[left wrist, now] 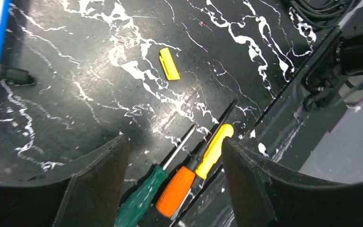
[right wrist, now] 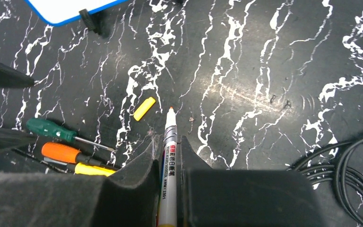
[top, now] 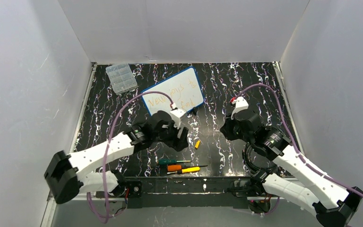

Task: Write a sentence on the whiteboard
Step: Close the whiteboard marker at the center of the board.

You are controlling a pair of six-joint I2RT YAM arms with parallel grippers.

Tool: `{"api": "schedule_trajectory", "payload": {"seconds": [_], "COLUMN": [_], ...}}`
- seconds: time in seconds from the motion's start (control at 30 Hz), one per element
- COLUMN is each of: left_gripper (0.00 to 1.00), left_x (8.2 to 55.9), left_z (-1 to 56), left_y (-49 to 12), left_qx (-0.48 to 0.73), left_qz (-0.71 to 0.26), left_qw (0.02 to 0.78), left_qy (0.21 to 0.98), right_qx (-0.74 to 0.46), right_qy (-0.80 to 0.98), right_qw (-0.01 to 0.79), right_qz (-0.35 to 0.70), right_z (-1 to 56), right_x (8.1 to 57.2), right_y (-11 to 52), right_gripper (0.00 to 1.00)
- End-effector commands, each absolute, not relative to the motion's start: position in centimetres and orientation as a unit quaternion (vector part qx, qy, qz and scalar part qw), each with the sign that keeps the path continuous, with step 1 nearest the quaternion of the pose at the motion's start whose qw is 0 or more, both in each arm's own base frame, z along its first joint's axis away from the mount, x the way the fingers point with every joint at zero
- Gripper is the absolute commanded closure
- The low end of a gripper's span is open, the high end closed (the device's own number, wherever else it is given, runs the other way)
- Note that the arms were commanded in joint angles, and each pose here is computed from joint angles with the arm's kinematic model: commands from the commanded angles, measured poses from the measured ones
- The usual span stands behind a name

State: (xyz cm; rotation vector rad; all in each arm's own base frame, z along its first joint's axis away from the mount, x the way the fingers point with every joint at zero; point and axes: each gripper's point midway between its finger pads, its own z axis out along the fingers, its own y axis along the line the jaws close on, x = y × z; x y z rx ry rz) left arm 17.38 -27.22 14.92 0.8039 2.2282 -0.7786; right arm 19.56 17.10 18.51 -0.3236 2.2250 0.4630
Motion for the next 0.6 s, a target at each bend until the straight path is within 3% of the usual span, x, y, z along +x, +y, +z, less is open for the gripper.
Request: {"api": "schedule_trajectory", "payload": {"seconds": [0.0, 0.23, 0.57], "left_gripper": [0.32, 0.35, 0.43], "left_x": [18.6, 18.4, 19.3], "left_z": [13.6, 9.0, 4.6], "left_y": [-30.6, -35.8, -36.1], "left_qx": [0.273, 0.29, 0.312], "left_qz": [-0.29, -0.257, -0.182], "left_qw": [0.341, 0.309, 0.291], "left_qy": [0.851, 0.869, 0.886], "right_qx": [-0.083, -0.044, -0.038], "right_qy": [0.883, 0.878, 0.858], "right_qw": [0.439, 0.471, 0.505], "right_qz": [0.145, 0.074, 0.08], "right_z": [18.5, 19.0, 20.2], "right_x": [20.7, 21.6, 21.6], "right_y": [15.2, 12.0, 11.3], "right_gripper": [0.99, 0.99, 0.99]}}
